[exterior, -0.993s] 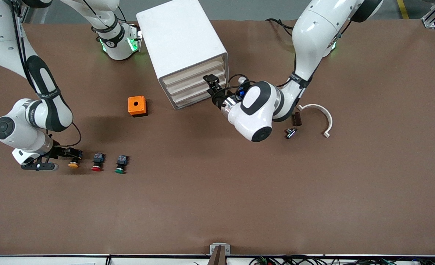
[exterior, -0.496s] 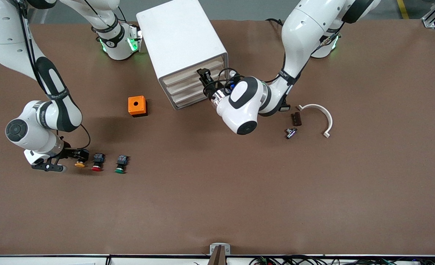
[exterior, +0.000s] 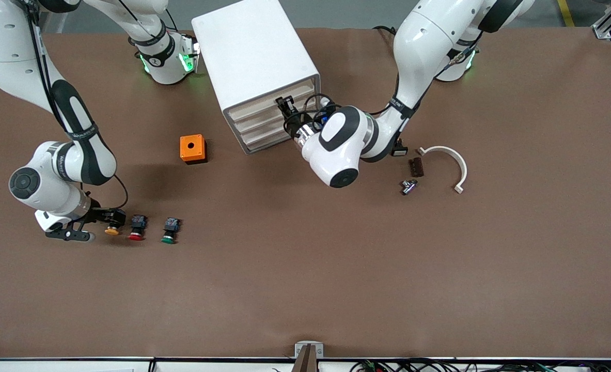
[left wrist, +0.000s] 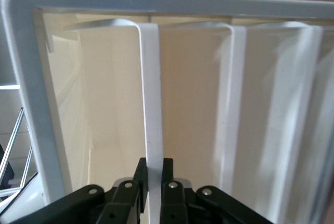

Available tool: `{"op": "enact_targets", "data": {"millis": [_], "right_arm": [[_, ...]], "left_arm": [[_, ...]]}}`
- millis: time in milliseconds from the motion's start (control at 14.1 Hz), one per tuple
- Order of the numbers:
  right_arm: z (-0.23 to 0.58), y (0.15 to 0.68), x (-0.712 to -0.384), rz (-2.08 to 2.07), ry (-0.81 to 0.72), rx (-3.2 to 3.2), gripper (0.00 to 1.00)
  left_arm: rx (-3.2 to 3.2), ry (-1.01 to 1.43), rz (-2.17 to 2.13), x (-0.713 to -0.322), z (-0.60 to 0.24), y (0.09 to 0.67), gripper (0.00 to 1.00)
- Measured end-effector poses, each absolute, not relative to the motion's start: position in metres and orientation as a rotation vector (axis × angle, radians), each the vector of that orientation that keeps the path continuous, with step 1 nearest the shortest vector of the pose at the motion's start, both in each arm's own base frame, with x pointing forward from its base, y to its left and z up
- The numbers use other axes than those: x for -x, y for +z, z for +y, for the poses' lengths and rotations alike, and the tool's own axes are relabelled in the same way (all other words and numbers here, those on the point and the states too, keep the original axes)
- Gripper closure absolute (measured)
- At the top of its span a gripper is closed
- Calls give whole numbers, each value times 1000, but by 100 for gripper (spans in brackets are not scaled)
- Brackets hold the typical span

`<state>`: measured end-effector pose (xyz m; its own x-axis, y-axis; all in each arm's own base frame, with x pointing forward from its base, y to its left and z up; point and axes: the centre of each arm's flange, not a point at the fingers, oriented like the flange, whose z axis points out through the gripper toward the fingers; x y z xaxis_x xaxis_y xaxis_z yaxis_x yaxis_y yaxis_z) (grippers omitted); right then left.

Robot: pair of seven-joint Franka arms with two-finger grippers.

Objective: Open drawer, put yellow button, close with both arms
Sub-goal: 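Pull the white drawer open with the left gripper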

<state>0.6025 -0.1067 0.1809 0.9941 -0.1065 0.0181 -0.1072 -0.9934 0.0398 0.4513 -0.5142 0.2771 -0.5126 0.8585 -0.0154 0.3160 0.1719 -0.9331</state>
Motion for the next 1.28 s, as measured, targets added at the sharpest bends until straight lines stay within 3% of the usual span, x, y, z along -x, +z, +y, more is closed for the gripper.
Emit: {"op": "enact_targets", "data": {"millis": [425,851,1063,1134,1276], "right_arm": [[-69,174,-602,-235,1,-3095,2],[-83,174,-599,-241,-5,-3088,0],[-88,174,-598,-235,-9,-3087,0],[-88,174,-598,-233,-13,-3088,6],[-88,172,-596,-232,-37,-3088,26]], "left_arm": [[992,1457,-2100,-554,-417,291,86],[1014,1506,-2166,-579,-392,293,86],[1045,1539,-2191,-592,-376,295,59],[1057,1548,-2196,-595,-372,296,49],[1091,1569,-2206,-602,-365,300,28]]}}
